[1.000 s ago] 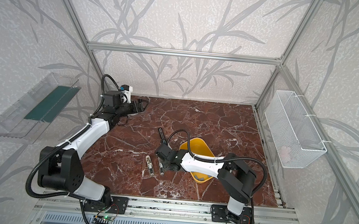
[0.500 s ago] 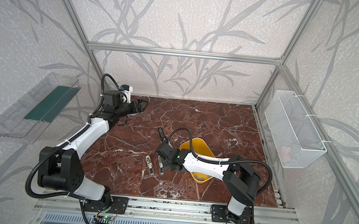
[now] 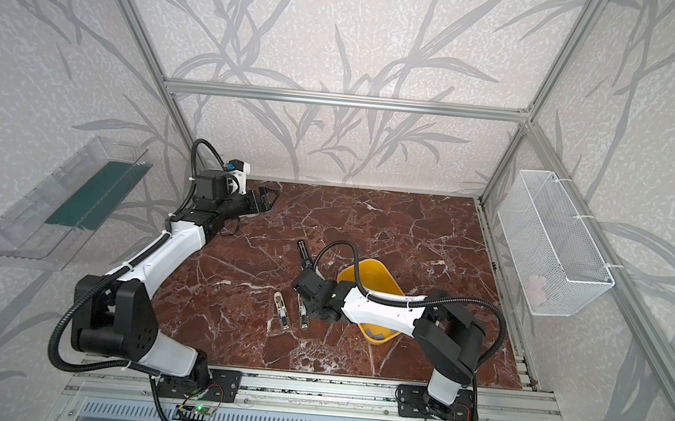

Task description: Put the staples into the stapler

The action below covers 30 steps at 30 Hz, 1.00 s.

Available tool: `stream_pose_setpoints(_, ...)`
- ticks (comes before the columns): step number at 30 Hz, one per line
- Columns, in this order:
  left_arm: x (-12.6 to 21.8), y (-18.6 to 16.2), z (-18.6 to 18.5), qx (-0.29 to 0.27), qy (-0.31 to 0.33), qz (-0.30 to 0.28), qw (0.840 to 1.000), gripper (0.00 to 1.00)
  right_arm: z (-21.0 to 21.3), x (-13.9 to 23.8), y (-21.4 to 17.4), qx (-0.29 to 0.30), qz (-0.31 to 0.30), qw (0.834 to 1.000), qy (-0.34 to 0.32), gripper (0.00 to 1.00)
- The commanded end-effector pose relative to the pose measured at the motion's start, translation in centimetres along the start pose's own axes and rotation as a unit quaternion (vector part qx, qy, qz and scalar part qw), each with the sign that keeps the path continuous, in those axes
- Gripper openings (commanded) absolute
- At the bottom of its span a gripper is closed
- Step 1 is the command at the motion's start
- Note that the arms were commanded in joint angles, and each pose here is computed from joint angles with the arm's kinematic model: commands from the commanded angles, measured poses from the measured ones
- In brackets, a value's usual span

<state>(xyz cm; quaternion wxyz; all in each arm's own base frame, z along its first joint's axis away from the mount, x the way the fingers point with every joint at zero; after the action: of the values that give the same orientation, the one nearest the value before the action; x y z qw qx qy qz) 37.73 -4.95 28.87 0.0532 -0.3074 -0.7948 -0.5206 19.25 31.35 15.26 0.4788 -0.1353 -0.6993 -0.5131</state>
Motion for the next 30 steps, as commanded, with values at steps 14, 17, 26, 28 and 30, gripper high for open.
stream_pose_setpoints(14,0.2,1.0,-1.3,-0.034,-0.007,-0.010,0.999,0.85,-3.2,1.7,1.0,-0.027,-0.098,0.992,0.072,0.00)
stream_pose_setpoints(17,0.5,1.0,-1.4,-0.038,-0.004,-0.015,0.999,0.85,-3.0,1.4,0.9,-0.023,-0.095,0.992,0.080,0.00)
stream_pose_setpoints(26,0.2,1.0,-1.3,-0.035,-0.007,-0.010,0.999,0.85,-2.5,0.2,0.3,-0.023,-0.067,0.993,0.094,0.00)
stream_pose_setpoints(28,0.2,1.0,-1.4,-0.034,-0.010,-0.011,0.999,0.85,-2.6,0.1,0.1,-0.025,-0.063,0.993,0.094,0.00)
stream_pose_setpoints(30,0.2,1.0,-1.4,-0.033,-0.010,-0.012,0.999,0.85,-2.5,0.0,-0.1,-0.026,-0.059,0.993,0.097,0.00)
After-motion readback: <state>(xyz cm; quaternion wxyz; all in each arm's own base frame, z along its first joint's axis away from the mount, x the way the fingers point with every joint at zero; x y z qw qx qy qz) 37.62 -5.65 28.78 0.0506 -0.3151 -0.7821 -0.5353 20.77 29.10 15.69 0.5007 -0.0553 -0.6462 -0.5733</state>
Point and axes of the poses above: each gripper's point midway between its finger pads, its own x axis back along the fingers, its own z axis along the line the jaws close on, y = z × x, the point moved 10 cm from there along x, back along the fingers, and after that the axes turned 1 degree about -x, right-handed, at the moved point
